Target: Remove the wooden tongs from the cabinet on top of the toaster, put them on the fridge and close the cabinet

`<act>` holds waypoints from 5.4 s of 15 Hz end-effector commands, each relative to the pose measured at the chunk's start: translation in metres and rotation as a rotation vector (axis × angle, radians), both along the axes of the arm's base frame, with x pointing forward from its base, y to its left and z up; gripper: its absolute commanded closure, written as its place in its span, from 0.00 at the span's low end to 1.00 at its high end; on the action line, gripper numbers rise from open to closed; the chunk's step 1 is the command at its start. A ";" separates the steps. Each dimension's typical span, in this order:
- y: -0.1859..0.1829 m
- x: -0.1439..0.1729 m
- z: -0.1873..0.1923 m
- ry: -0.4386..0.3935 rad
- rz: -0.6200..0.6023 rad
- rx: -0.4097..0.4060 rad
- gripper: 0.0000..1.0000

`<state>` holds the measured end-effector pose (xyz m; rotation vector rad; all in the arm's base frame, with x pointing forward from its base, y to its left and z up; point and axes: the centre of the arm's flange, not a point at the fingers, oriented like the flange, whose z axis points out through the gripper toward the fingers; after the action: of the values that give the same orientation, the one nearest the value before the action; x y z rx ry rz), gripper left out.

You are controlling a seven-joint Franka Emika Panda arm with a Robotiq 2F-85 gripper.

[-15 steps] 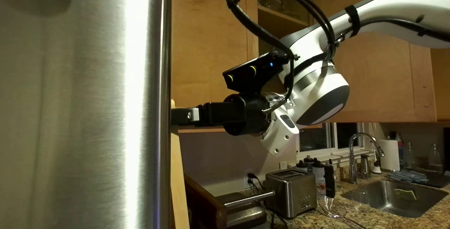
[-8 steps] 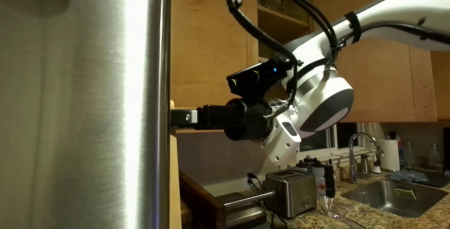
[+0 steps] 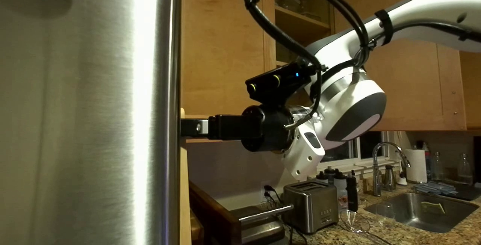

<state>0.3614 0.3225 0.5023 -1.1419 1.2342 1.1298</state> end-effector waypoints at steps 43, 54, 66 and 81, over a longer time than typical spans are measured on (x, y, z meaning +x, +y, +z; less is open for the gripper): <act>-0.081 -0.048 0.023 0.090 -0.112 -0.159 0.00; -0.128 -0.076 0.028 0.068 0.039 -0.677 0.00; -0.145 -0.057 0.022 0.001 0.079 -0.876 0.00; -0.318 0.023 0.040 -0.227 0.151 -1.328 0.00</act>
<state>0.3756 0.0205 0.5343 -2.1865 1.7781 0.1233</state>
